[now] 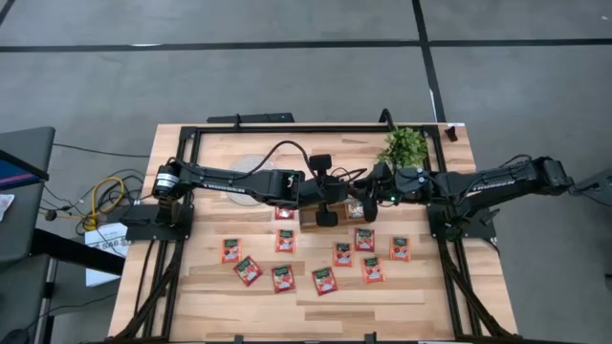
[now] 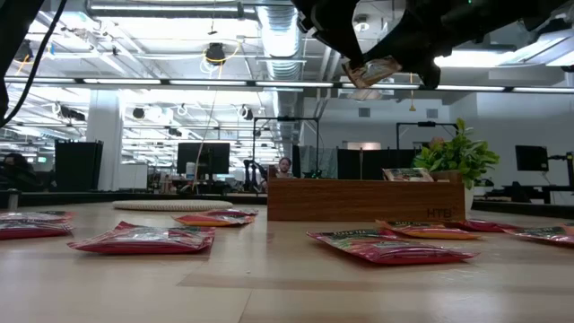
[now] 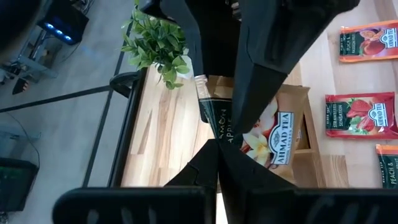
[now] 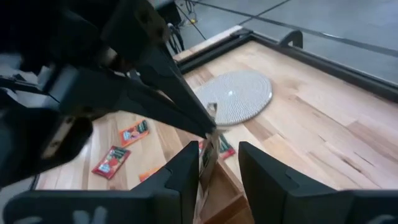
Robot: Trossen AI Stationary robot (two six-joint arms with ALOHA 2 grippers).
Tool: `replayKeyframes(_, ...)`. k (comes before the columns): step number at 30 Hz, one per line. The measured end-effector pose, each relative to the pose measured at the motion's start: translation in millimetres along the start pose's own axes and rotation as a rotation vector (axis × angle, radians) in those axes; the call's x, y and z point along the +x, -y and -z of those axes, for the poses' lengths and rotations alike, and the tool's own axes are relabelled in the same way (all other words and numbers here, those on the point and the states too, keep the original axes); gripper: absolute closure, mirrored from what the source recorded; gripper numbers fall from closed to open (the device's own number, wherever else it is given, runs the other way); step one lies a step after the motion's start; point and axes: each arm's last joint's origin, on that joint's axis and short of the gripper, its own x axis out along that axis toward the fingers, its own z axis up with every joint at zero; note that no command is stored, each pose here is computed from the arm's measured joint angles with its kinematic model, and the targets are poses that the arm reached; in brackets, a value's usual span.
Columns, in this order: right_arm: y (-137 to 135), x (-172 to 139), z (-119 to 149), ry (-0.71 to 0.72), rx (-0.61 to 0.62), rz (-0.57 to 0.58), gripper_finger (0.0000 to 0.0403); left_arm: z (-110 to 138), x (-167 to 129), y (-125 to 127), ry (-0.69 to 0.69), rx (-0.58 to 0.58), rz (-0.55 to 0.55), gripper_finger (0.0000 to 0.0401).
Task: Pick & Place Tea
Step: Put the yellow tea bag into the right section of the wooden organizer
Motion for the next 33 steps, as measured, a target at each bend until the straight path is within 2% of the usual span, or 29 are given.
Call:
replayKeyframes(7, -0.1, -0.8, -0.6, 0.003, 0.002, -0.004, 0.0329, -0.1, 0.0, 0.8, 0.006, 0.000, 0.027, 0.0401)
replayKeyframes(14, -0.3, -0.7, -0.5, 0.002, 0.001, -0.007, 0.0397, -0.1, 0.0, 0.8, 0.006, 0.000, 0.028, 0.0401)
replayKeyframes(33, 0.5, -0.7, -0.9, 0.018, 0.019, 0.029, 0.0403, -0.3, 0.1, 0.2, 0.004, -0.007, 0.011, 0.0401)
